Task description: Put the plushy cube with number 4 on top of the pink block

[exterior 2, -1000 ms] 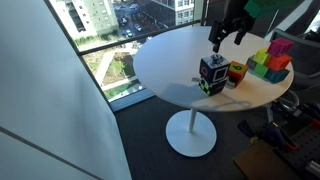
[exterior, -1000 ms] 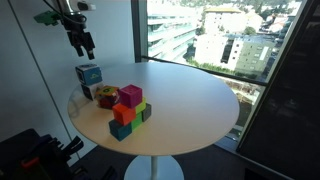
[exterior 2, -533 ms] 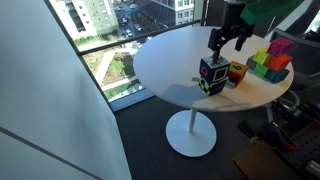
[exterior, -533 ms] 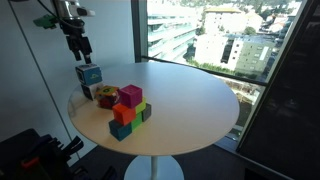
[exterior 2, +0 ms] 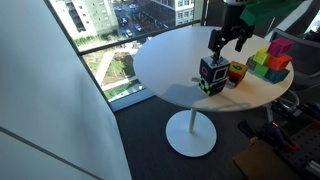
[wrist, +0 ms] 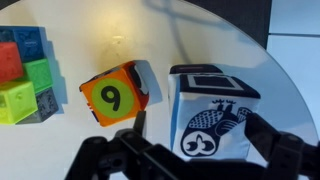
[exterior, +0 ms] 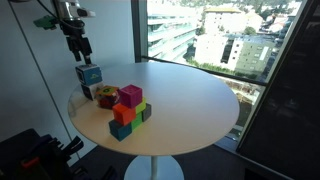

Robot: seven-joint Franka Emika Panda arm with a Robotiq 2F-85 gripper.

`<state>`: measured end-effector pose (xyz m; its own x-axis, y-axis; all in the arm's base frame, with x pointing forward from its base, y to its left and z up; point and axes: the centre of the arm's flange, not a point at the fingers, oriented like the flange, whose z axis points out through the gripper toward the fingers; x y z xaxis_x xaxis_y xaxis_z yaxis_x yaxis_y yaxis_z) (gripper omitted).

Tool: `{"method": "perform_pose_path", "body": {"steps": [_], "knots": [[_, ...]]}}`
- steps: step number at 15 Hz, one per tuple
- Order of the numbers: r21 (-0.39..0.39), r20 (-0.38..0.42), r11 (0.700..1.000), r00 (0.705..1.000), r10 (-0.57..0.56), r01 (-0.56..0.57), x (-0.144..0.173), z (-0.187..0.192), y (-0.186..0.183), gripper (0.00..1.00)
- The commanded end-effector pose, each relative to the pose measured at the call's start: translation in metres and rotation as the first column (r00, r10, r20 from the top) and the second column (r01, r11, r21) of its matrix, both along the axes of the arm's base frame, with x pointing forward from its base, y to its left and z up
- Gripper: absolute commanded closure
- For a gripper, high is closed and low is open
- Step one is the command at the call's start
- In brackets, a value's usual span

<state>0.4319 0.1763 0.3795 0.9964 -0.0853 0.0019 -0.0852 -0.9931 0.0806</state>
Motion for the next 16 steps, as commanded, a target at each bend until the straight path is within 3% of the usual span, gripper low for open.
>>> {"method": "perform_pose_path", "body": {"steps": [1,16], "knots": [[-0.002,0.011,1.000,1.000,0.005,-0.005,0.003,0.003,0.002,0.00],[0.029,0.027,1.000,1.000,0.011,-0.012,0.021,-0.016,0.014,0.00]]}}
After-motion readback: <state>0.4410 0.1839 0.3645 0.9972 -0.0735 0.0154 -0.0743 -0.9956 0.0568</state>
